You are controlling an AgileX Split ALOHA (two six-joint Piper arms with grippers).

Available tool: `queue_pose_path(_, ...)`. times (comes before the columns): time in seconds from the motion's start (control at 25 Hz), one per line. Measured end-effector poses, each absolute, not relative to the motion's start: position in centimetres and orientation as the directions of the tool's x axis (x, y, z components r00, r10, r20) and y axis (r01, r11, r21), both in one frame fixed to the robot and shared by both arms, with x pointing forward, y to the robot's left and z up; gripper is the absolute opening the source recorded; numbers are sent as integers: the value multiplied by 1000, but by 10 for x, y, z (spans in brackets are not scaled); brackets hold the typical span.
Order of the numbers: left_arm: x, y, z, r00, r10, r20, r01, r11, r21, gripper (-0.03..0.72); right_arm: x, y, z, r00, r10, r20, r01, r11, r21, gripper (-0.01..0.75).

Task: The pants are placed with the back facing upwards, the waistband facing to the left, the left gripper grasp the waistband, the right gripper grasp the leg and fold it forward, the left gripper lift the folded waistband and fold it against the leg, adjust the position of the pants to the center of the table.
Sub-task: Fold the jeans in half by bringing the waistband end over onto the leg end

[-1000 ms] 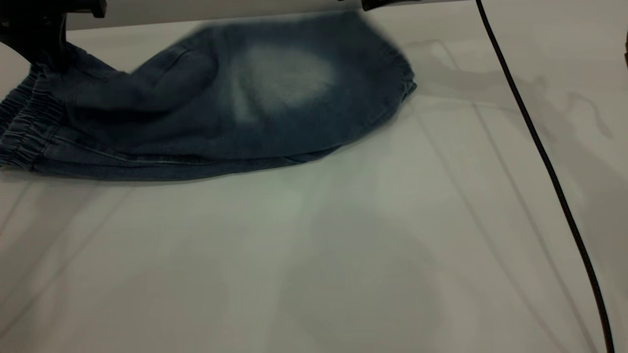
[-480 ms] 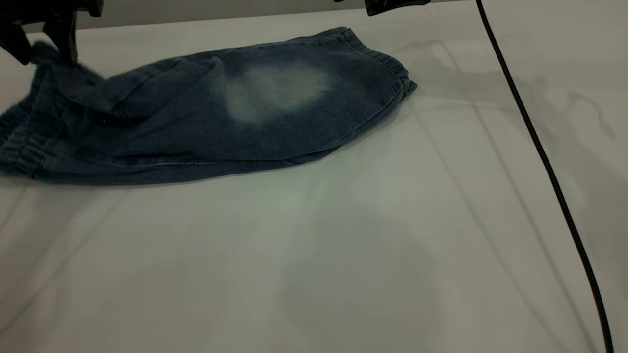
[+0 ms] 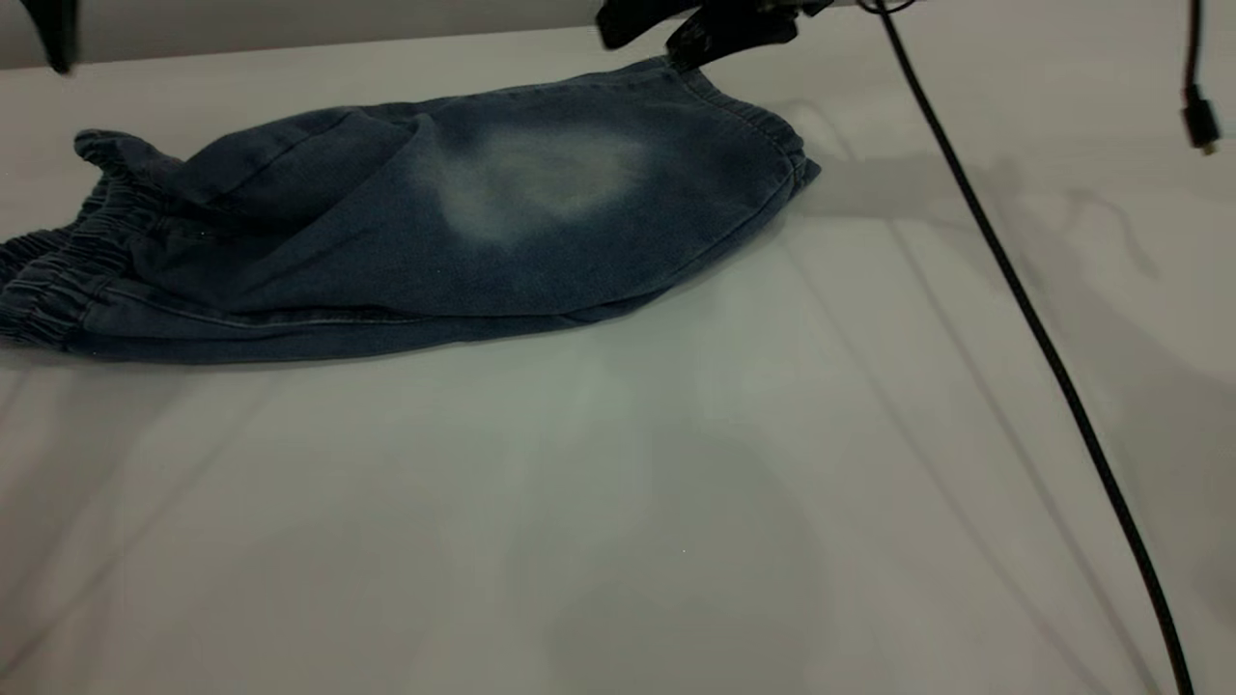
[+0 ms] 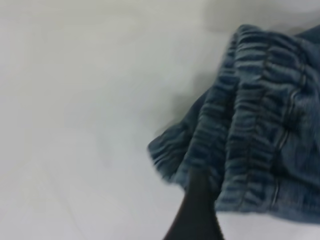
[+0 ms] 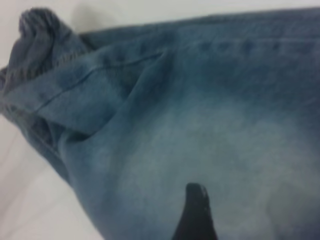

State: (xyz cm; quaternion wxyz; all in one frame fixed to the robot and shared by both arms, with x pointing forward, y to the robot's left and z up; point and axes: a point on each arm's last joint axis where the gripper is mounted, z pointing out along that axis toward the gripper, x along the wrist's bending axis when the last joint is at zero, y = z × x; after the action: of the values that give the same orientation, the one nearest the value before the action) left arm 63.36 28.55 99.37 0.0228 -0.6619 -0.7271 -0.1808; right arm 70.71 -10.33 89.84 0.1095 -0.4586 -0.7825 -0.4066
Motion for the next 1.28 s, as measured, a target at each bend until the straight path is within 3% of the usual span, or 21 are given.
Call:
queue_pose_path(0.28, 610, 287, 1056, -180, 959, 220, 929, 92, 359, 549, 713, -105, 935, -563, 661, 495, 816, 353, 458, 488)
queue_pose_path(0.44, 594, 288, 1066, -185, 961, 204, 924, 100, 370, 549, 717, -110, 967, -572, 701, 425, 812, 411, 415, 488)
queue_pose_path(0.84, 572, 288, 1022, -197, 964, 178, 936, 131, 327, 549, 716, -131, 1077, -525, 825, 208, 758, 342, 555, 488)
queue_pose_path(1.28, 529, 299, 991, -250, 938, 240, 938, 173, 301, 549, 670, -156, 1118, -482, 872, 89, 768, 371, 522, 488)
